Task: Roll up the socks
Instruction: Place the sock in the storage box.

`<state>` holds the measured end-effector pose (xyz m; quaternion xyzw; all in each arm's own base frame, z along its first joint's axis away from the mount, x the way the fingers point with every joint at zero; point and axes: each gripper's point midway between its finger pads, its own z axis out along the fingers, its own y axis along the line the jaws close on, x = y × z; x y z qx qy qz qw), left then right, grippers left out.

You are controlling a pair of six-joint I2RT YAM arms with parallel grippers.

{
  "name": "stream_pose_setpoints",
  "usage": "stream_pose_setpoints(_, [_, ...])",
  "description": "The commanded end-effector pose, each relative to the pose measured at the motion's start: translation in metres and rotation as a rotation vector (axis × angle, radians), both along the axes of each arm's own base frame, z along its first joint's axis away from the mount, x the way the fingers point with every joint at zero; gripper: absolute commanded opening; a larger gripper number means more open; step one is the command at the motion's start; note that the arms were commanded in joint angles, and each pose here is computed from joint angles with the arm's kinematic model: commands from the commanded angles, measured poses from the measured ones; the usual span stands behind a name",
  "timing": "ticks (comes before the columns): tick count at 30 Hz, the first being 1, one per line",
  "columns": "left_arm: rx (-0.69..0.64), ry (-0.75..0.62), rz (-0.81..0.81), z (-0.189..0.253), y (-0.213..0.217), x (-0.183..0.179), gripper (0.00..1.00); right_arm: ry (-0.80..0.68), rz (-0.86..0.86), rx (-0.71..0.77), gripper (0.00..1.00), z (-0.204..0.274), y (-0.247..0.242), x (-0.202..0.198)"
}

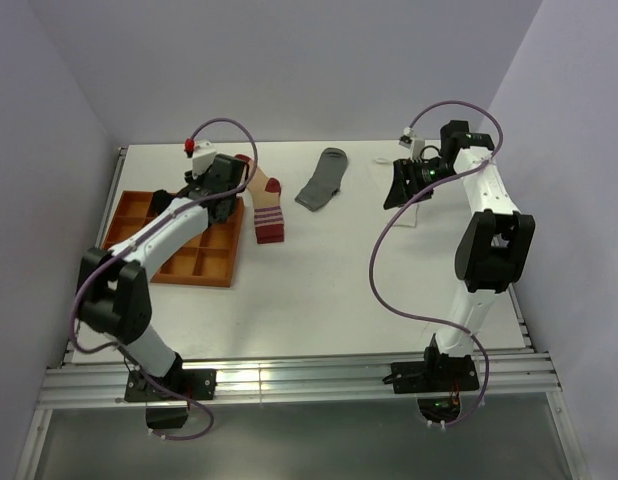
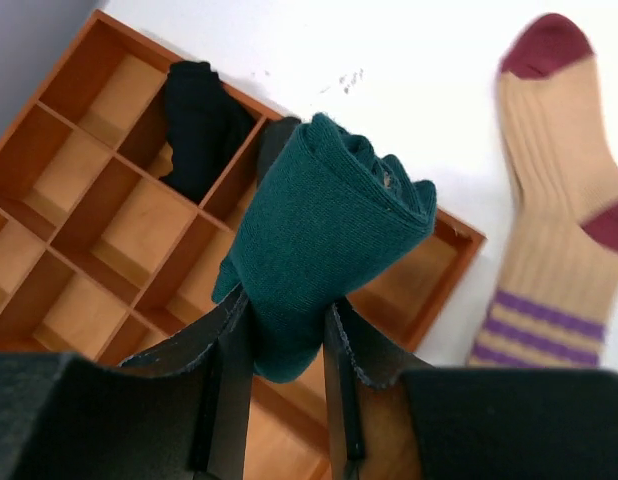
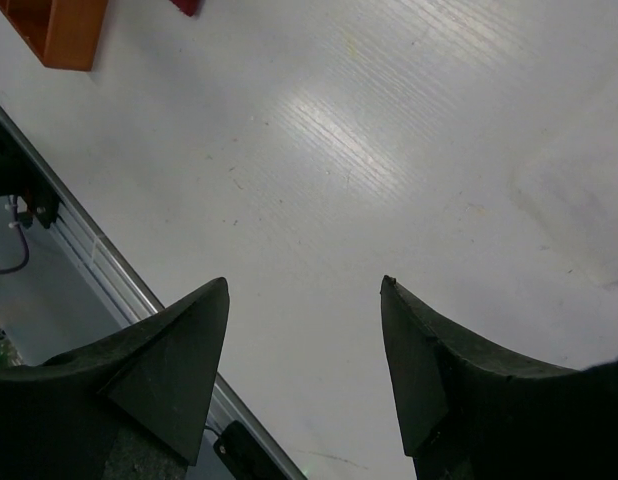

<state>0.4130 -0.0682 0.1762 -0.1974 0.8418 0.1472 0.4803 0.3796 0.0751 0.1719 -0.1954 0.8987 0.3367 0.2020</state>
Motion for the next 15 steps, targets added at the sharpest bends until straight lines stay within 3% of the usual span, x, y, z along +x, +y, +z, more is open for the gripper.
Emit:
stream_pose_setpoints(1, [0.098,0.024,0.116,-0.003,0.012,0.011,0.00,-0.014,0.007,0.012,0.69,0.007,0.005,0.005])
stream_pose_setpoints(15, [0.155,0.209,0.065,-0.075,-0.010,0.034,0.00,0.035,0.020,0.006,0.68,-0.014,0.004,-0.005])
